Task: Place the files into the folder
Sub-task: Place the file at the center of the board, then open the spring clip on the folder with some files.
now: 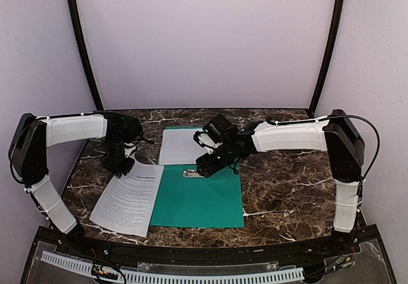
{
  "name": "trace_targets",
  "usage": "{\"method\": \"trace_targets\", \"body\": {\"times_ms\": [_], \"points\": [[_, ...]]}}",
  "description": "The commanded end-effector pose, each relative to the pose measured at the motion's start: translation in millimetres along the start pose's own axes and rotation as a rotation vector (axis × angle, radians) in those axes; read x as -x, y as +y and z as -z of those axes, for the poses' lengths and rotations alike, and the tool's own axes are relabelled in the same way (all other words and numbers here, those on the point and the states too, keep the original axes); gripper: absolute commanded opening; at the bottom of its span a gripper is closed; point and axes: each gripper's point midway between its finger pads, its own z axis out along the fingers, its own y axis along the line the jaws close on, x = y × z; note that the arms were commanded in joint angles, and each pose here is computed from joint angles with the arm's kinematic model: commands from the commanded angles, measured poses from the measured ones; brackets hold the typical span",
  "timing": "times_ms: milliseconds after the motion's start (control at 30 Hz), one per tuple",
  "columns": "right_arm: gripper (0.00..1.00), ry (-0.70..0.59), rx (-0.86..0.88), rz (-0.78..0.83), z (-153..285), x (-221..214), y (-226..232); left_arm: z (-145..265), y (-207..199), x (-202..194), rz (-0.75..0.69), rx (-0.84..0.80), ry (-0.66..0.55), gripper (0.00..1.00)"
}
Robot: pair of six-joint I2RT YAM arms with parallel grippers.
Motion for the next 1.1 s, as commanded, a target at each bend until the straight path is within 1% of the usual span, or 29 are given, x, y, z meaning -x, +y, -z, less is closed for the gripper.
{"method": "trace_targets", "body": {"times_ms": [0,33,167,233,267,300,333,367,400,433,467,500,567,667,733,767,800,833,867,900,933,967,1000,1033,1067], "points": [[0.74,0.009,0.010,-0.010,-7,-6,1,-11,14,-7,-0.027,0.076,0.065,0.02],[0.74,0.012,0.009,-0.011,-8,-7,1,-15,15,-8,-0.030,0.086,0.080,0.04],[0.74,0.020,0.005,-0.012,-9,-11,0,-21,26,-14,-0.032,0.149,0.119,0.17],[0.74,0.022,0.005,-0.013,-9,-11,0,-21,32,-15,-0.030,0.173,0.124,0.30],[0.74,0.025,0.005,-0.013,-9,-13,0,-20,34,-14,-0.030,0.185,0.121,0.34],[0.74,0.026,0.004,-0.016,-9,-13,0,-18,35,-14,-0.024,0.189,0.118,0.41],[0.74,0.025,0.003,-0.017,-8,-13,-1,-16,38,-13,-0.021,0.204,0.113,0.45],[0.74,0.027,0.001,-0.019,-8,-13,-1,-12,43,-12,-0.014,0.225,0.105,0.51],[0.74,0.029,0.000,-0.021,-8,-14,-1,-9,45,-11,-0.010,0.238,0.100,0.54],[0.74,0.031,-0.003,-0.024,-7,-15,-2,-3,51,-9,0.001,0.264,0.086,0.60],[0.74,0.032,-0.006,-0.026,-7,-16,-2,2,54,-8,0.008,0.273,0.071,0.62],[0.74,0.036,-0.012,-0.032,-7,-17,-4,8,58,-6,0.019,0.294,0.059,0.66],[0.74,0.044,-0.022,-0.039,-7,-20,-6,18,62,0,0.042,0.303,0.024,0.69],[0.74,0.052,-0.034,-0.055,-8,-23,-9,31,62,13,0.061,0.280,-0.043,0.72],[0.74,0.055,-0.039,-0.075,-10,-24,-12,35,43,28,0.062,0.159,-0.106,0.72],[0.74,0.056,-0.039,-0.088,-11,-24,-15,36,21,41,0.068,0.032,-0.154,0.72],[0.74,0.057,-0.038,-0.102,-11,-24,-16,41,9,56,0.073,-0.047,-0.227,0.72],[0.74,0.054,-0.032,-0.114,-11,-23,-18,45,-17,61,0.064,-0.197,-0.246,0.72],[0.74,0.051,-0.025,-0.124,-11,-22,-19,52,-30,76,0.077,-0.280,-0.312,0.72],[0.73,0.045,-0.016,-0.131,-10,-21,-20,60,-52,82,0.069,-0.415,-0.334,0.72],[0.72,0.036,-0.013,-0.138,-10,-19,-22,65,-64,94,0.089,-0.493,-0.382,0.70],[0.72,0.035,0.020,-0.148,-10,-19,-19,74,-81,98,0.080,-0.608,-0.394,0.68],[0.70,0.031,0.040,-0.158,-10,-19,-18,78,-90,110,0.105,-0.676,-0.432,0.65],[0.68,0.031,0.067,-0.166,-11,-19,-16,86,-103,112,0.098,-0.767,-0.434,0.63],[0.65,0.029,0.083,-0.174,-12,-19,-16,86,-112,122,0.118,-0.817,-0.453,0.59]]}}
